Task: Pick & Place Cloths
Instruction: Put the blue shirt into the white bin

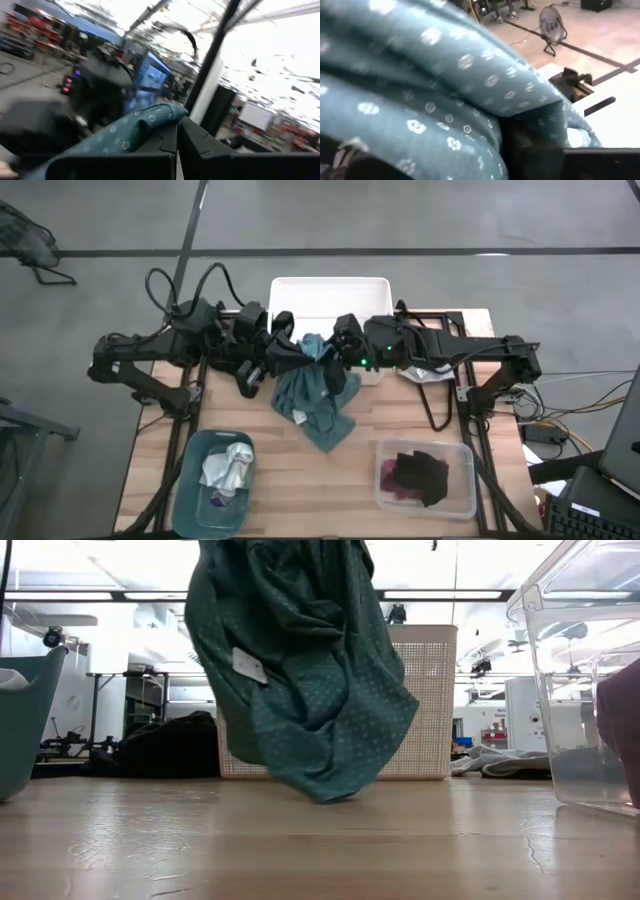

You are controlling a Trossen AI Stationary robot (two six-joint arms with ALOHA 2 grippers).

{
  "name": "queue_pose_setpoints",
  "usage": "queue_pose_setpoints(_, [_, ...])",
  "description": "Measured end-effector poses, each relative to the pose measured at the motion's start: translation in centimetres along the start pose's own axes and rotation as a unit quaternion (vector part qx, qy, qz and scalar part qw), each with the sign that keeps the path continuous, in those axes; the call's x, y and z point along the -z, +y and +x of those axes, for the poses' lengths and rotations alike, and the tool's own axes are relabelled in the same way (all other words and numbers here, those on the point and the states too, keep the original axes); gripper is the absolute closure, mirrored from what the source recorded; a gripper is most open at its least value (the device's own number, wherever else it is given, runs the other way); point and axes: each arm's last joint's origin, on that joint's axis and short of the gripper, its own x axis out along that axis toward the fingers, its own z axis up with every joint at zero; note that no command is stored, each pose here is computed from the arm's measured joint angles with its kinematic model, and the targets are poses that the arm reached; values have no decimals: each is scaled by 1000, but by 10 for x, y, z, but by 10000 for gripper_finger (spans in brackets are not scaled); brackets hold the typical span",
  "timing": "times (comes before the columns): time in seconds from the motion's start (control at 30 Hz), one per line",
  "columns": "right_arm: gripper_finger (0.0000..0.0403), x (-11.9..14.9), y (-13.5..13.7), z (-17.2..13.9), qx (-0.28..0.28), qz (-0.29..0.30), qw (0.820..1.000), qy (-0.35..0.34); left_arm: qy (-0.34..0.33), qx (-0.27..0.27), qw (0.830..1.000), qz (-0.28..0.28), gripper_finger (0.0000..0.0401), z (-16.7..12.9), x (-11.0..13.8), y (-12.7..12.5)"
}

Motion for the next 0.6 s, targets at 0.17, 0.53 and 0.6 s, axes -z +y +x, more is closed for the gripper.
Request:
queue_pose_setpoints(0.17, [391, -30, 0, -16, -4, -25, 999, -43, 33, 11, 999, -14, 382, -1, 5, 0])
queue_pose_setpoints(0.53, [393, -116, -10, -77, 21, -87, 982, -163, 116, -28, 992, -38, 353, -4, 21, 7])
queue_pose_setpoints(0.6, [394, -129, -15, -89, 28, -87, 978, -190, 138, -40, 989, -41, 353, -5, 25, 9])
